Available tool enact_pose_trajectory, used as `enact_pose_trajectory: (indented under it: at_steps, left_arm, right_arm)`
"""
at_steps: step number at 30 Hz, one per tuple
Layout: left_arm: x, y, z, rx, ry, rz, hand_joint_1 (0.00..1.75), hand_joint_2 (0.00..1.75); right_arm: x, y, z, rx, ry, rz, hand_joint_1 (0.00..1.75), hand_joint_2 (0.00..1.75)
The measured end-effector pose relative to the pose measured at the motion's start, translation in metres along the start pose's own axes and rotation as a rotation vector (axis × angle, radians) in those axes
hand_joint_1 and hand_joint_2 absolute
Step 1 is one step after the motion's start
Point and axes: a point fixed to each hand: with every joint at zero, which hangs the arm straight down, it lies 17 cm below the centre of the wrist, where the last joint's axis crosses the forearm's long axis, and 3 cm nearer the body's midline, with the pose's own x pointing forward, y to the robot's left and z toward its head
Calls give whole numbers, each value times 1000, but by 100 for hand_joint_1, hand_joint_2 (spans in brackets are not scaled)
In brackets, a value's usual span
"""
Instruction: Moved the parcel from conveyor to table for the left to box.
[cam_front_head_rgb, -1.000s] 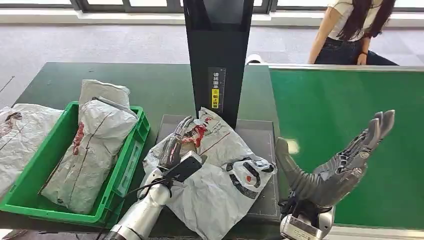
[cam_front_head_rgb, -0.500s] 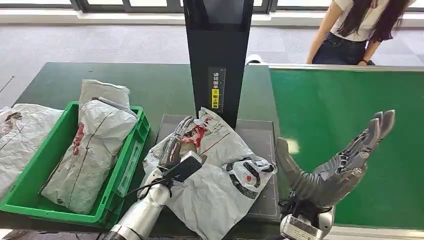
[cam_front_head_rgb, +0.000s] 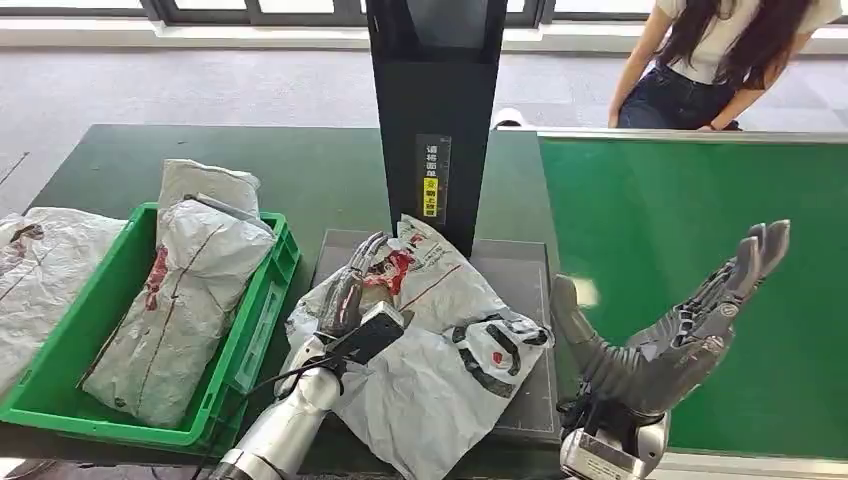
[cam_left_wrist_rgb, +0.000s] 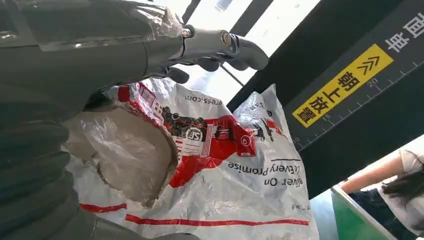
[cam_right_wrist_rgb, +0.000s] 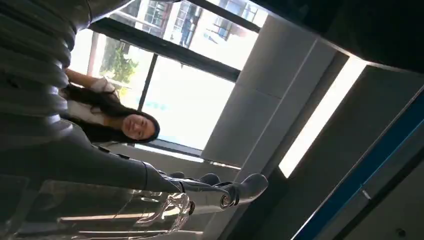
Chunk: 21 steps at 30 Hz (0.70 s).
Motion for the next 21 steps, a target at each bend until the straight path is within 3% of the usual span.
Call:
enact_pose_trajectory:
  at_steps: [21]
  left_arm:
    - [0, 0, 0, 0, 0, 0, 0, 175]
  right_arm:
    - [0, 0, 0, -1, -1, 0, 0, 175]
